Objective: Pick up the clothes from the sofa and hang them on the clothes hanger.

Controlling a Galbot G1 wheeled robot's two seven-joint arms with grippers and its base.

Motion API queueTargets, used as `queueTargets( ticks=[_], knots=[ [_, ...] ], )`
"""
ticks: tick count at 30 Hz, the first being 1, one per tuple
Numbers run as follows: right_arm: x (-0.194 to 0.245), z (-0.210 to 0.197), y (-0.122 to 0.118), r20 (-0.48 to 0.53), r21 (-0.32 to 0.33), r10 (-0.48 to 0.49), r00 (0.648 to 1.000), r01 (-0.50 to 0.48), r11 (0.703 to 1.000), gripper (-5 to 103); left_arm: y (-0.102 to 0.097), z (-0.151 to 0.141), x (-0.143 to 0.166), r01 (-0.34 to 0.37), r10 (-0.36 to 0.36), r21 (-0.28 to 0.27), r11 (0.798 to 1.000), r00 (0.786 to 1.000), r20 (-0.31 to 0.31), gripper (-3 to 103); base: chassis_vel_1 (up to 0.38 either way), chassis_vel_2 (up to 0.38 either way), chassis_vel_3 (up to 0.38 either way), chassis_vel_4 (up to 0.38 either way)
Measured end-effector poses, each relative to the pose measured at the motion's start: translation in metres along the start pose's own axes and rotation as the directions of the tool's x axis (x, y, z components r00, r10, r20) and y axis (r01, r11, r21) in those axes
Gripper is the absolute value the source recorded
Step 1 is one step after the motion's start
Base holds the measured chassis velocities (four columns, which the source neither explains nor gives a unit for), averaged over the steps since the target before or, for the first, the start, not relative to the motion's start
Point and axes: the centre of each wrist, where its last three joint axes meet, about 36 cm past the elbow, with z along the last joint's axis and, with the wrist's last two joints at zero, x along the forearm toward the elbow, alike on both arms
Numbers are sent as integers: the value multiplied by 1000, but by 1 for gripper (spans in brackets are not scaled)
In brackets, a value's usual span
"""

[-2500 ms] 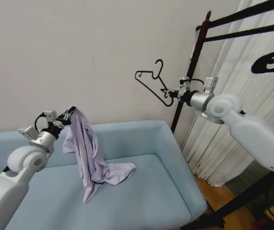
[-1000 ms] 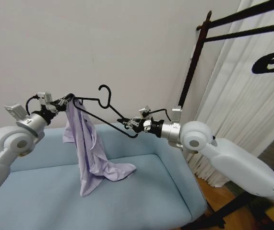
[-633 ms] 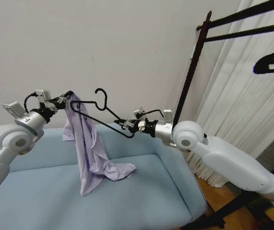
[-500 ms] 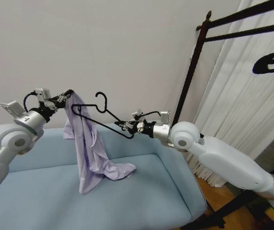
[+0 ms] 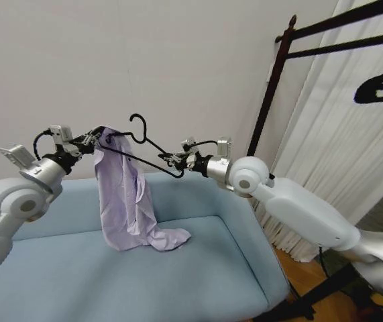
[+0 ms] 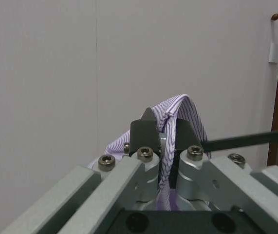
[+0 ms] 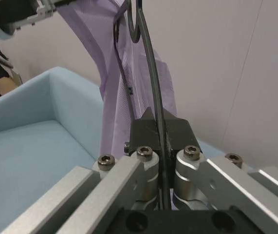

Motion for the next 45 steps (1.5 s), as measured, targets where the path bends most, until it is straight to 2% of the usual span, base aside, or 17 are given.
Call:
queueTargets(
  ticks=[7, 19, 29, 36, 45],
  knots=[
    [15, 16, 0, -51, -6, 32, 998, -32, 999, 2, -1, -5, -8, 2, -2, 10, 1000, 1000, 28, 3, 0, 0, 0, 0],
    [20, 7, -8, -42, 3, 99, 994, -99, 995, 2, 1, -13, -5, 10, -10, -2, 1000, 999, 40, 3, 0, 0, 0, 0],
    [5, 0, -4, -24, 4, 119, 993, -119, 993, 2, -7, -13, -4, -12, 12, 0, 1000, 999, 42, 3, 0, 0, 0, 0],
    [-11, -9, 4, -2, -4, 94, 996, -94, 996, 2, -12, -8, -2, -21, 20, 8, 1000, 999, 31, 3, 0, 0, 0, 0],
    [-32, -18, -2, 20, -26, 95, 995, -94, 995, 2, -18, -4, 1, -32, 31, 13, 999, 999, 26, 3, 0, 0, 0, 0]
  ],
)
